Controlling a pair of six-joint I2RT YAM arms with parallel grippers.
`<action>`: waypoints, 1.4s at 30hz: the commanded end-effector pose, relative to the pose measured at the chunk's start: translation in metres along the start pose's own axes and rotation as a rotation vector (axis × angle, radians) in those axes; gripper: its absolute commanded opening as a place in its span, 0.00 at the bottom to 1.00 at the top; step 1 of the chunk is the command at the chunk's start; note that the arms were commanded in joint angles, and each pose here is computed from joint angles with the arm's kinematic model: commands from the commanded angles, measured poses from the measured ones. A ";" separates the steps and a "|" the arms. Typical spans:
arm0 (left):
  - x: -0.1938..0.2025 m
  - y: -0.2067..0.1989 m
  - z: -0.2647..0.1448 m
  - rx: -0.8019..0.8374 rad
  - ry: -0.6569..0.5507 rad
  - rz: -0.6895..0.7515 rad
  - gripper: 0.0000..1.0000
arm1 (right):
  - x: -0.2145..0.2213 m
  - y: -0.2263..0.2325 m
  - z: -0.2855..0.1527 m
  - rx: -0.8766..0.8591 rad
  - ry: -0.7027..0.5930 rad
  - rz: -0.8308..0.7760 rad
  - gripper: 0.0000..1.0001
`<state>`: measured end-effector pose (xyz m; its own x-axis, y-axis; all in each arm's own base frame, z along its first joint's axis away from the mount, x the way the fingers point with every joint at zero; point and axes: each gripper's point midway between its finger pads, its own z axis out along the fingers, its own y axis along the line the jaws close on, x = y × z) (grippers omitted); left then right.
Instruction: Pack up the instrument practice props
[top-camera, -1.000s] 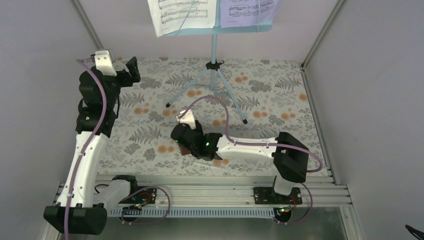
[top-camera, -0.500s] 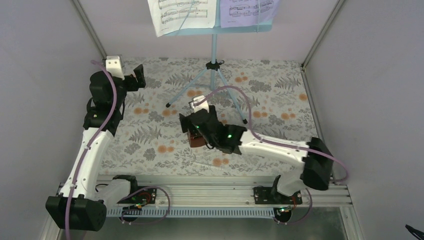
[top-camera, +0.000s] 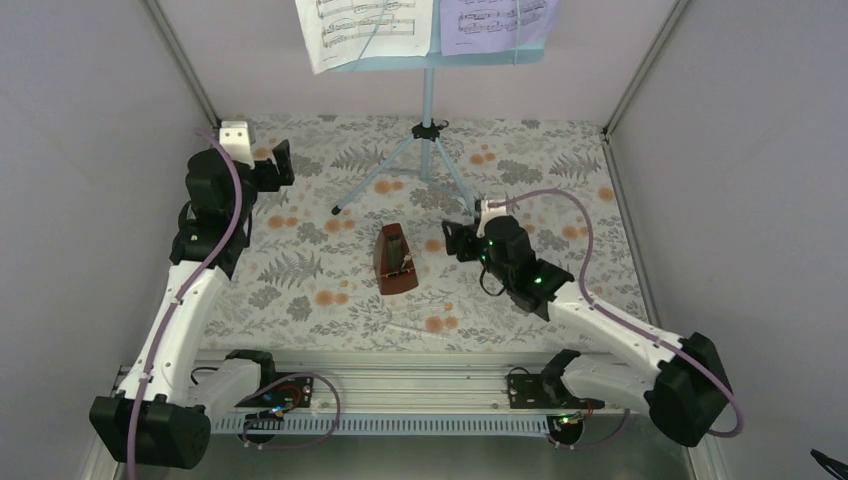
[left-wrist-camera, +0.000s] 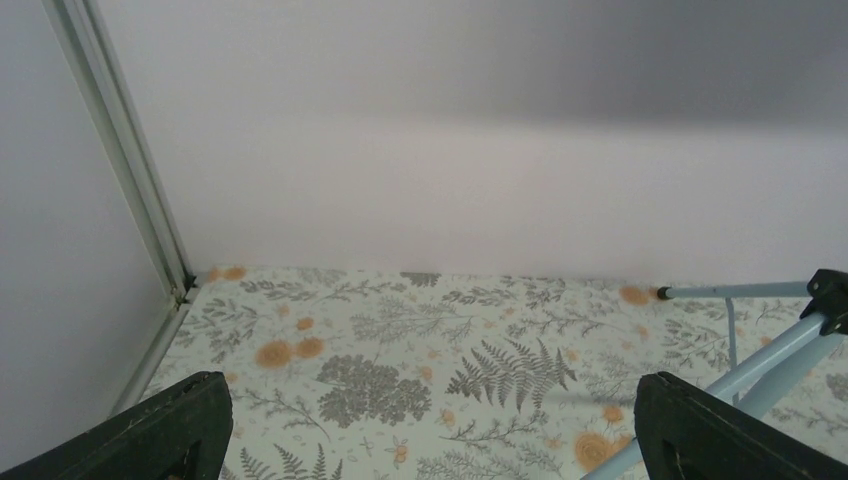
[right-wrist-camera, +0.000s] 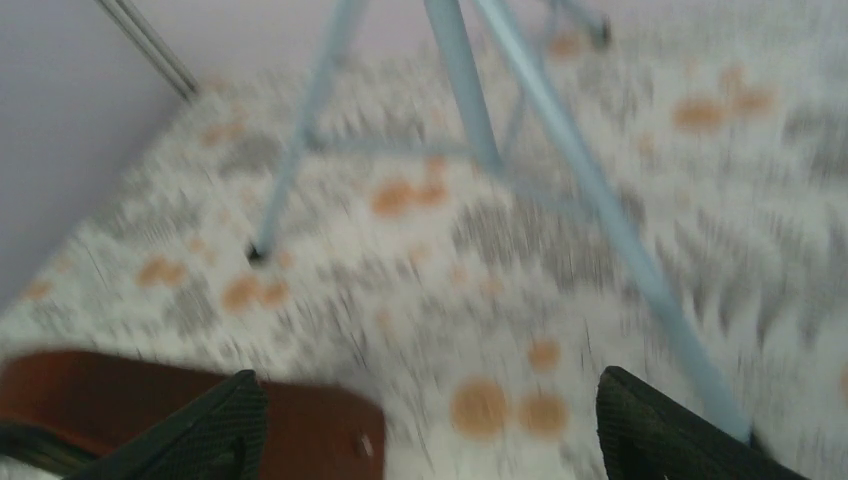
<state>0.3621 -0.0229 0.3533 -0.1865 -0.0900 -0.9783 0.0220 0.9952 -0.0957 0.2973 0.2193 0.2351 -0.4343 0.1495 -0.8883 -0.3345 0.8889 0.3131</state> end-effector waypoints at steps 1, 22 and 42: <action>0.010 0.003 -0.001 -0.020 0.017 0.029 1.00 | 0.064 -0.006 0.015 -0.097 0.164 0.118 0.74; 0.014 0.004 -0.003 -0.026 0.025 0.043 1.00 | 0.170 0.016 0.066 -0.205 0.384 0.138 0.34; 0.016 0.005 -0.003 -0.033 0.025 0.047 1.00 | 0.187 0.111 0.051 -0.452 0.375 -0.007 0.33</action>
<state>0.3593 -0.0205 0.3363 -0.2225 -0.0573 -0.9732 0.0021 0.9982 -0.0593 0.2221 0.3566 0.0610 -0.7216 -0.1238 -0.6812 -0.5746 0.6558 0.4896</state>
